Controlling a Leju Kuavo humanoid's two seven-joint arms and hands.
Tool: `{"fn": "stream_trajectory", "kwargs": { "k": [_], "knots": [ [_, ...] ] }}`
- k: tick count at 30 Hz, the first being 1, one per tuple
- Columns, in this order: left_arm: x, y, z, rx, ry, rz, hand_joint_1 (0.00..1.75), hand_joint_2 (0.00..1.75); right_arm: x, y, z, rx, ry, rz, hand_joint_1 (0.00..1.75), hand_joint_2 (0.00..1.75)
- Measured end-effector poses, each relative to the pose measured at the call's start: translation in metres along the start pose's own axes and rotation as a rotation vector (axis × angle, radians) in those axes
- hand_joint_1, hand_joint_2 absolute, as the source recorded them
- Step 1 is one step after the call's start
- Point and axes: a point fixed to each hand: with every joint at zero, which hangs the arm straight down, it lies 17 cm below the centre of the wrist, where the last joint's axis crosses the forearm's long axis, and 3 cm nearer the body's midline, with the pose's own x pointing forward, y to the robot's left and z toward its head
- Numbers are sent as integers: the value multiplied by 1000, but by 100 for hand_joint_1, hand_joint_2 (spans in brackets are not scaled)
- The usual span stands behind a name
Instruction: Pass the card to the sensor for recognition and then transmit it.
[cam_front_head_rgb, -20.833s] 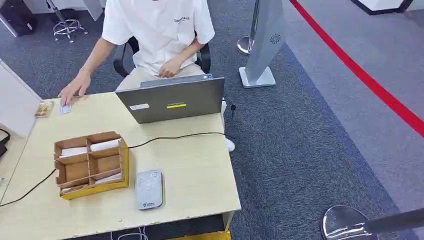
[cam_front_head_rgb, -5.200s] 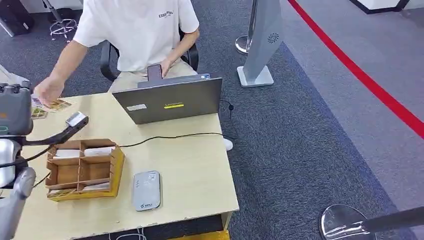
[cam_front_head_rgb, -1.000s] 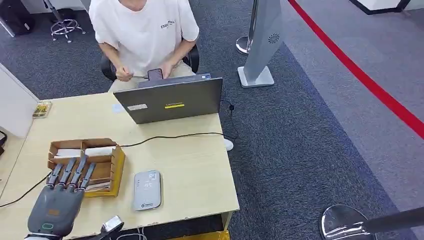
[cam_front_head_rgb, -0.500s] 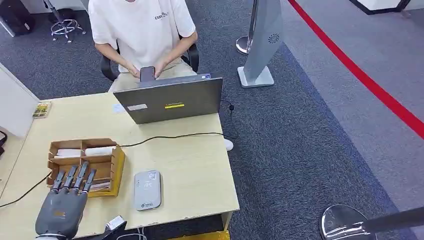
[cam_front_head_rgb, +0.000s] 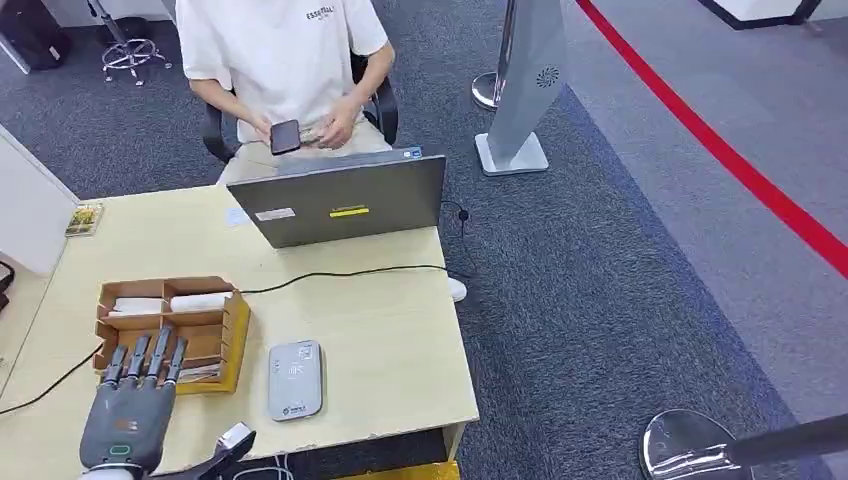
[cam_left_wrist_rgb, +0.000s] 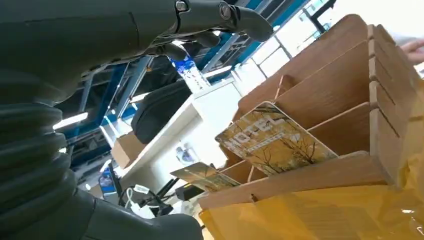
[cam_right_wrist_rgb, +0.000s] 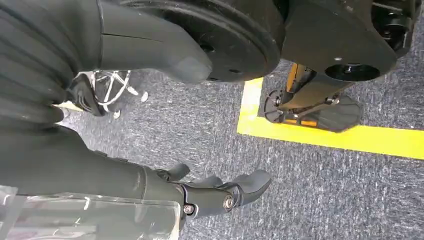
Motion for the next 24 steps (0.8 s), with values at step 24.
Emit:
{"fn": "stream_trajectory", "kwargs": {
  "k": [24],
  "knots": [
    [-20,-4,-30,26,116,-3,0,175,2,1,0,4,-3,36,0,175]
  ]
}}
